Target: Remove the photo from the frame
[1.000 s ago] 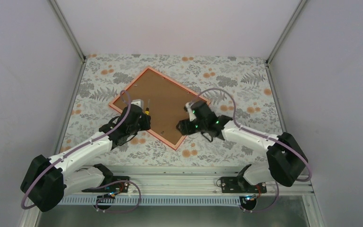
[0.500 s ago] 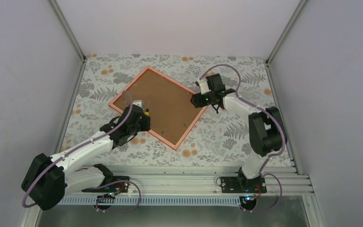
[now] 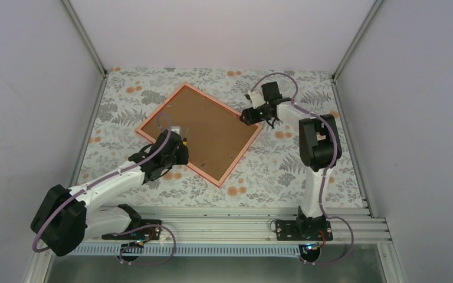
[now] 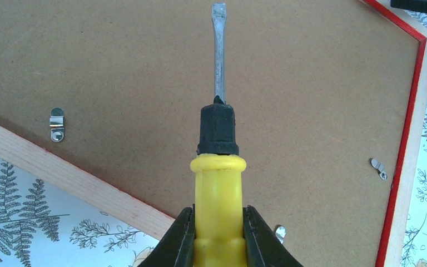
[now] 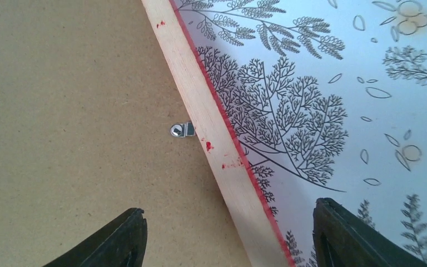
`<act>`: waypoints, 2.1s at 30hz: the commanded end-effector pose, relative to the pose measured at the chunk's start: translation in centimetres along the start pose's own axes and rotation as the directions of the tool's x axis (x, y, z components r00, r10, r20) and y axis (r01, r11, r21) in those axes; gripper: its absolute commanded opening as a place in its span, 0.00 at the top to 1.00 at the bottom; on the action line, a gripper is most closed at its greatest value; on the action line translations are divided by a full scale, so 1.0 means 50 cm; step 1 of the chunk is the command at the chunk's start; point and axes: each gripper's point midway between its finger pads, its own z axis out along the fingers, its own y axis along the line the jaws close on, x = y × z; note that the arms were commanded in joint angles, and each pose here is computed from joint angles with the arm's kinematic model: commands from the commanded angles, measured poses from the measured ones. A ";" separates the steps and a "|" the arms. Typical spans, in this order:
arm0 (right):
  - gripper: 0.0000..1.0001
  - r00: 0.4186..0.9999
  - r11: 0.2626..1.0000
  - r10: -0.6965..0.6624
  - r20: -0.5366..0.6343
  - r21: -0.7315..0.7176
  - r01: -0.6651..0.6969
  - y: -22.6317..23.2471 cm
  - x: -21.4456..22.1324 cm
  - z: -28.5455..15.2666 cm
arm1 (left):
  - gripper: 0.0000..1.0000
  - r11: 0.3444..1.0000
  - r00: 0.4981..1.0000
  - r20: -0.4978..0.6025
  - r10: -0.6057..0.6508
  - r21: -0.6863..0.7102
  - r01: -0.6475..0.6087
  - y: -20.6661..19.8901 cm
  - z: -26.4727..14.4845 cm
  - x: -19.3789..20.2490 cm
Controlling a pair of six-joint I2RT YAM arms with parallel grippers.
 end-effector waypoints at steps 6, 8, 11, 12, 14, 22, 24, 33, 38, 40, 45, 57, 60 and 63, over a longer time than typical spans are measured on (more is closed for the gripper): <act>0.39 0.996 0.999 -0.019 -0.083 -0.036 0.016 -0.011 0.045 0.037 | 0.98 0.999 0.999 0.050 0.011 0.033 -0.013 -0.022 -0.012 -0.038; 0.41 0.995 0.999 -0.020 -0.094 -0.033 0.017 -0.015 0.055 0.043 | 0.98 0.999 0.999 0.049 0.012 0.032 -0.013 -0.021 -0.013 -0.037; 0.49 0.993 1.000 -0.011 -0.113 -0.025 0.008 -0.019 0.073 0.050 | 0.98 0.999 0.999 0.046 0.009 0.037 -0.010 -0.022 -0.014 -0.036; 0.52 0.993 1.000 -0.005 -0.118 -0.024 0.002 -0.020 0.078 0.051 | 0.98 0.999 0.999 0.044 0.009 0.039 -0.010 -0.023 -0.014 -0.035; 0.56 0.991 1.000 0.007 -0.133 -0.021 -0.010 -0.018 0.097 0.051 | 0.98 0.999 0.999 0.042 0.007 0.041 -0.008 -0.023 -0.013 -0.034; 0.74 0.987 0.996 0.056 -0.148 0.082 -0.044 -0.041 0.138 0.037 | 0.98 0.999 0.999 0.043 0.002 0.049 -0.004 -0.026 -0.018 -0.035; 0.80 0.990 0.993 0.071 -0.124 0.100 -0.059 -0.042 0.137 0.027 | 0.98 0.998 0.999 0.044 0.000 0.055 -0.002 -0.028 -0.019 -0.036; 0.88 0.986 0.986 0.141 -0.089 0.106 -0.131 0.006 0.173 -0.013 | 0.98 0.996 0.999 0.042 -0.009 0.085 0.006 -0.041 -0.029 -0.038; 0.88 0.983 0.982 0.160 -0.093 0.114 -0.149 0.053 0.212 -0.033 | 0.98 0.995 0.999 0.037 -0.001 0.103 -0.003 -0.054 -0.034 -0.035; 0.88 0.981 0.980 0.174 -0.085 0.115 -0.163 0.075 0.223 -0.043 | 0.98 0.994 0.999 0.029 0.012 0.111 -0.015 -0.062 -0.034 -0.031; 0.87 0.980 0.980 0.181 -0.080 0.098 -0.173 0.129 0.240 -0.057 | 0.98 0.990 0.998 -0.003 0.069 0.126 -0.068 -0.096 -0.025 -0.008; 0.84 0.976 0.980 0.194 -0.099 -0.021 -0.197 0.242 0.294 -0.036 | 0.98 0.958 0.966 -0.086 0.245 0.173 -0.227 -0.167 0.022 0.035; 0.83 0.980 0.983 0.179 -0.081 -0.028 -0.182 0.246 0.291 -0.039 | 0.98 0.939 0.945 -0.104 0.309 0.191 -0.286 -0.180 0.038 0.040; 0.79 0.983 0.985 0.170 -0.076 -0.023 -0.172 0.243 0.291 -0.038 | 0.98 0.917 0.918 -0.127 0.377 0.189 -0.351 -0.187 0.056 0.041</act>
